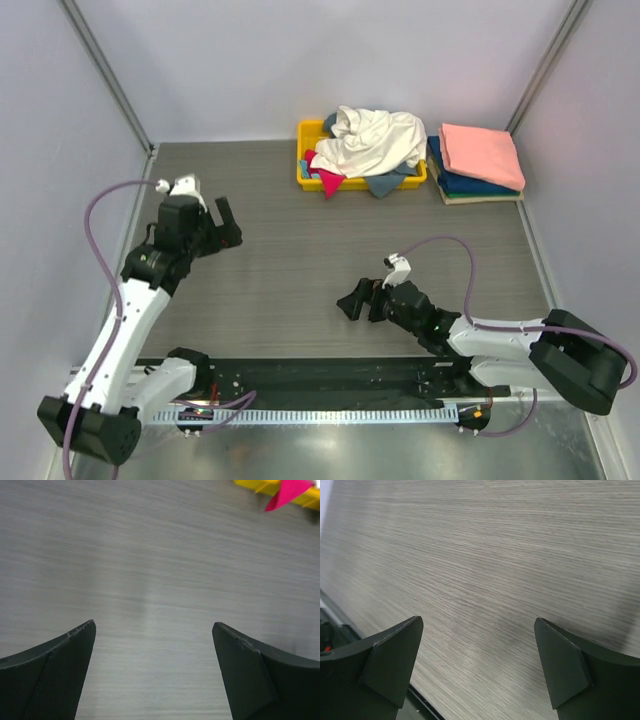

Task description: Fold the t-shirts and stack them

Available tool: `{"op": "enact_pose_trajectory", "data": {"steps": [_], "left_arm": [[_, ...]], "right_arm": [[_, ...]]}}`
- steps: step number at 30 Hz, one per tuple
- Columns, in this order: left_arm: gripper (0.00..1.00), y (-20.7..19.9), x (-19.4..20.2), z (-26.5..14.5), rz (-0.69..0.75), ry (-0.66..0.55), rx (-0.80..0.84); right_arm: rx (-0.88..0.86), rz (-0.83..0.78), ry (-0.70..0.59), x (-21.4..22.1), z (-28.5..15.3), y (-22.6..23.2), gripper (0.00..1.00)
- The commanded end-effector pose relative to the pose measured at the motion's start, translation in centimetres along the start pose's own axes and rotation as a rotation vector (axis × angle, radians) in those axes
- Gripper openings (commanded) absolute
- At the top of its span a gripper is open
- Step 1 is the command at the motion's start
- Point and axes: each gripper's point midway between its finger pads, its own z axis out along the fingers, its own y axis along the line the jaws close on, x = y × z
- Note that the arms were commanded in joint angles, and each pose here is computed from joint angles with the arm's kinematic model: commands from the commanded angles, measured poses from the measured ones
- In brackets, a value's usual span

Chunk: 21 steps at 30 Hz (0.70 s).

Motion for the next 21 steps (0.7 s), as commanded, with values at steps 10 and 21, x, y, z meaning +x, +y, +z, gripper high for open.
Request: {"op": "enact_pose_trajectory", "data": {"steps": [10, 21], "left_arm": [[1.0, 2.9, 2.5, -4.9, -0.066, -0.182, 0.028], [1.0, 5.9, 2.8, -8.1, -0.07, -0.348, -0.024]], "right_arm": [[0.317, -0.222, -0.361, -16.9, -4.3, 4.6, 1.0], [0.609, -0.099, -0.291, -34.9, -0.3, -1.8, 1.0]]}}
